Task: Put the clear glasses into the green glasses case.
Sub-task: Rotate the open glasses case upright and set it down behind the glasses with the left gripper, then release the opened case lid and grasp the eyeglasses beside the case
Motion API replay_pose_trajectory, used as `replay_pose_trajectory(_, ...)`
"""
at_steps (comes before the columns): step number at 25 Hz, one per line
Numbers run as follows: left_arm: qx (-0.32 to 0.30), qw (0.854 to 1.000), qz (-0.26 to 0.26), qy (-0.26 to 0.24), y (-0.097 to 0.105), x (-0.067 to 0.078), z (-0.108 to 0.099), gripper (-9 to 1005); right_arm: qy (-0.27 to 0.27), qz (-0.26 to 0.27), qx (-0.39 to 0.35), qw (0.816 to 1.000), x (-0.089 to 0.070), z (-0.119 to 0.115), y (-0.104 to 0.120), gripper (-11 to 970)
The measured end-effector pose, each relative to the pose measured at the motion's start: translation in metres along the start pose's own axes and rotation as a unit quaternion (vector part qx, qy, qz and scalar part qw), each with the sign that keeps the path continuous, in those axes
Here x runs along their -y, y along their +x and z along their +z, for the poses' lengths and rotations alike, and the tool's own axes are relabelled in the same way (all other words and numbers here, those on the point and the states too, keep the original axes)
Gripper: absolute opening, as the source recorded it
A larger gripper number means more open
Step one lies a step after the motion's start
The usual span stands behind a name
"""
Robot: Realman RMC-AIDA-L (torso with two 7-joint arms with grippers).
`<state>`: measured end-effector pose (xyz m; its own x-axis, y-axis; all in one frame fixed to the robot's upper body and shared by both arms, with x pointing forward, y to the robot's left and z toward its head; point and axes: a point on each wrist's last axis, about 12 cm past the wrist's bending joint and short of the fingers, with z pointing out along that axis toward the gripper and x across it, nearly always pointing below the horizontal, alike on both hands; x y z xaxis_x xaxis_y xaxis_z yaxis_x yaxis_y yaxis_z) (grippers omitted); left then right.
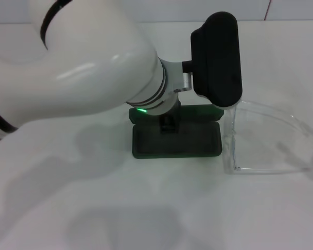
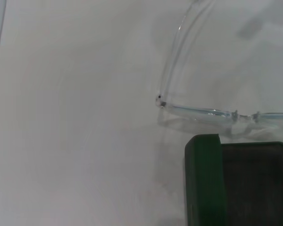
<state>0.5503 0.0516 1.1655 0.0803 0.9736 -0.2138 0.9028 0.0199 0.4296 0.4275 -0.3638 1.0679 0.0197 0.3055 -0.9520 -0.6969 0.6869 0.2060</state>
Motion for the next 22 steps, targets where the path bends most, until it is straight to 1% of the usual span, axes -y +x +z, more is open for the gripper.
replay_pose_trajectory(10,-0.006,1.0,0.012,-0.008,0.0002,0.0014,0.0008,202,0.003,-0.004,0.0,1.0,0.0006,-0.0003,-0.0001,856)
replay_pose_trajectory(19,-0.003,1.0,0.021,-0.01,-0.0028,0.0025,-0.0007,319,0.009,-0.005,-0.004,1.0,0.002,0.0,0.0009,855)
replay_pose_trajectory(22,0.005,0.999,0.028,-0.015,-0.0064,0.0026,-0.0046,418,0.01,-0.005,-0.005,1.0,0.0024,0.0005,0.0015,855)
